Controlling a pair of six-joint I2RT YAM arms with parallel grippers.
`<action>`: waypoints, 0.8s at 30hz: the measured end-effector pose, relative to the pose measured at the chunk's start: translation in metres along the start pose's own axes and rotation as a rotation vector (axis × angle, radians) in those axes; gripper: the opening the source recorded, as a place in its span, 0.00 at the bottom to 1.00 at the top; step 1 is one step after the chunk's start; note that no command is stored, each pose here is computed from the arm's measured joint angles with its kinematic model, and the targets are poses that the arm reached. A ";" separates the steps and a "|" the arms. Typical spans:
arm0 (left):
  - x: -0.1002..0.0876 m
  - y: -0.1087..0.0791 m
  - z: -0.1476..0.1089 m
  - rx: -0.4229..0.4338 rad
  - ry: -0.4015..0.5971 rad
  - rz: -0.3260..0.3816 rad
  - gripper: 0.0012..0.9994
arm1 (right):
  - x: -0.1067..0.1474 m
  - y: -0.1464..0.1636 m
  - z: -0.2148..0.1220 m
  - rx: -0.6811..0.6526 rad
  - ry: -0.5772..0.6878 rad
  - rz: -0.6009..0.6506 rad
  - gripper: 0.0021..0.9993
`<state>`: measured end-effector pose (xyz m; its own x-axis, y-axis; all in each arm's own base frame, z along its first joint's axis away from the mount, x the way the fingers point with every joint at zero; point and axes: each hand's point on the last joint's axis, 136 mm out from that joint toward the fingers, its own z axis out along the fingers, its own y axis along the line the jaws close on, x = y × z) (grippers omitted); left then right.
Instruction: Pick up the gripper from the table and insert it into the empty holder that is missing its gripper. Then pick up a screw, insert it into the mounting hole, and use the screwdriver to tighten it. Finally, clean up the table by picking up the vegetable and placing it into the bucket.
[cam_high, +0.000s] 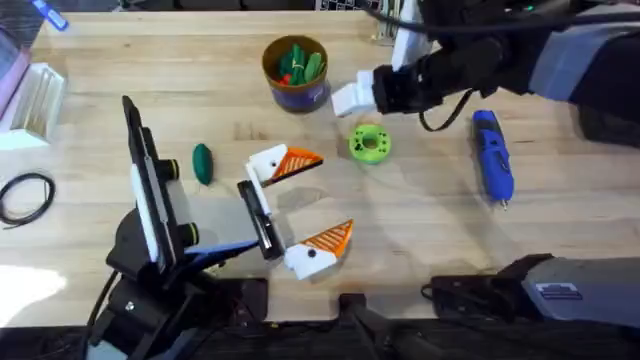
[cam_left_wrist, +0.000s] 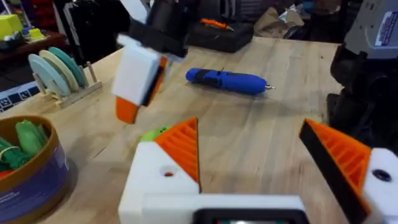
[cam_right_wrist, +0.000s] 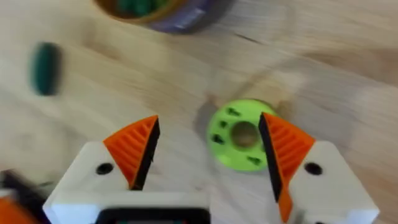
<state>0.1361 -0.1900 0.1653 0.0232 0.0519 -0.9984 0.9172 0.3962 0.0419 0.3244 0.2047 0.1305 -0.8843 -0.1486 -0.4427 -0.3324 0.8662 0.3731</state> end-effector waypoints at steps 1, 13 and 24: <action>0.000 0.000 0.000 0.000 0.000 0.000 0.99 | 0.004 -0.006 0.000 0.074 0.004 -0.027 0.95; 0.000 0.000 0.000 0.000 0.000 0.000 0.99 | 0.026 -0.007 0.022 0.291 0.067 -0.198 0.74; 0.000 0.000 0.000 0.000 0.000 0.000 0.99 | 0.052 -0.006 0.049 0.323 0.169 -0.233 0.43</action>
<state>0.1361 -0.1900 0.1653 0.0230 0.0520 -0.9984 0.9172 0.3962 0.0418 0.2965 0.2155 0.0653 -0.8479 -0.4109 -0.3350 -0.4338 0.9010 -0.0074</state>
